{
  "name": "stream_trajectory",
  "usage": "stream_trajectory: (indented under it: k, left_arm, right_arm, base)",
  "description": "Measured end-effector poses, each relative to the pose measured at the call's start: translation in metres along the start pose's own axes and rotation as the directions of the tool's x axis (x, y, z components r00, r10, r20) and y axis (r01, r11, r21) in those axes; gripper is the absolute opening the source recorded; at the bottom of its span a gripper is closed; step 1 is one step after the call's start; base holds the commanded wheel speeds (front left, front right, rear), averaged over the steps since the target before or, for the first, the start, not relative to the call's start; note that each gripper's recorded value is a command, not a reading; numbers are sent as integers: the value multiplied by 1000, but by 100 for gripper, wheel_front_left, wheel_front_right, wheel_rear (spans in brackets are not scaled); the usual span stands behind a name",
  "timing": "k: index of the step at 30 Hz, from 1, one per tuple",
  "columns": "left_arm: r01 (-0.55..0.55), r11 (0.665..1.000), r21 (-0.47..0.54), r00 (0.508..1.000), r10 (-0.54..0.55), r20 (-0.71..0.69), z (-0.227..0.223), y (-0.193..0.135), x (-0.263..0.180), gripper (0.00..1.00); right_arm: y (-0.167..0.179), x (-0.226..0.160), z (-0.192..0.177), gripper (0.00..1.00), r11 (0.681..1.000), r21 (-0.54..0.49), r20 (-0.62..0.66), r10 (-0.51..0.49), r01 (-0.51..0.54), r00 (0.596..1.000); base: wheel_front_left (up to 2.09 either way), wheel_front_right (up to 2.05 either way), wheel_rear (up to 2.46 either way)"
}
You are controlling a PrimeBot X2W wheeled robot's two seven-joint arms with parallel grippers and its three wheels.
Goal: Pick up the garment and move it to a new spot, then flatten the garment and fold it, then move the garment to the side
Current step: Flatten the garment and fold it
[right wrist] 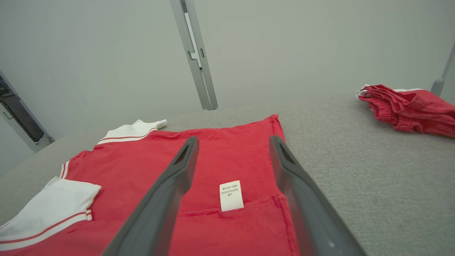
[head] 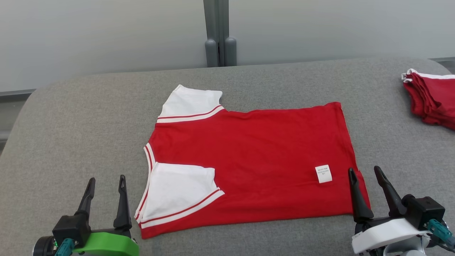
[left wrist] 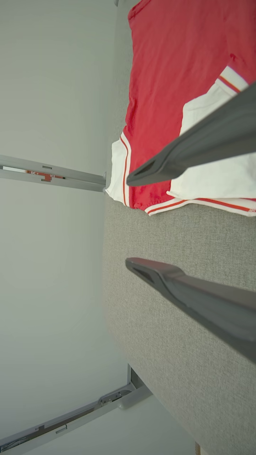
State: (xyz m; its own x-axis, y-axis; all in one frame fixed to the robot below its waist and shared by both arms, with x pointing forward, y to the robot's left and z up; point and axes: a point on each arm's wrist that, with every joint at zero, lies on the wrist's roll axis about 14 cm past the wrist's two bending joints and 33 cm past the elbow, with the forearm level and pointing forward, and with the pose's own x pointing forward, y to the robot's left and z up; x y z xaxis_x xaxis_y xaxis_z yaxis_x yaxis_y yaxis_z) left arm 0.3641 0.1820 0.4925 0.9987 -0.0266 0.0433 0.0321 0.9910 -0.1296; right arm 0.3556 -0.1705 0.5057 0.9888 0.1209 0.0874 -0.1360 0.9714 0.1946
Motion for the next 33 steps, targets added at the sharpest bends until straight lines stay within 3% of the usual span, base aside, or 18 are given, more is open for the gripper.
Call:
stream_trajectory:
  k: [10,15,25,33]
  left_arm:
    - [2,1000,-1,1000,-2,-22,-7,1,4,100]
    - [40,998,55,999,-41,15,8,2,28,100]
    - [168,967,193,978,-188,91,64,-20,124,100]
    - [311,917,251,950,-311,-41,50,-52,199,100]
  right_arm:
    - [-6,6,2,100,1000,-7,6,-12,12,1000]
    - [-12,23,13,100,999,-41,33,-3,4,999]
    - [-31,95,33,100,987,-159,1,31,-30,1000]
    - [-54,153,18,100,976,-217,-110,13,-37,994]
  base:
    - [0,0,0]
    - [0,0,0]
    - [0,0,0]
    - [0,0,0]
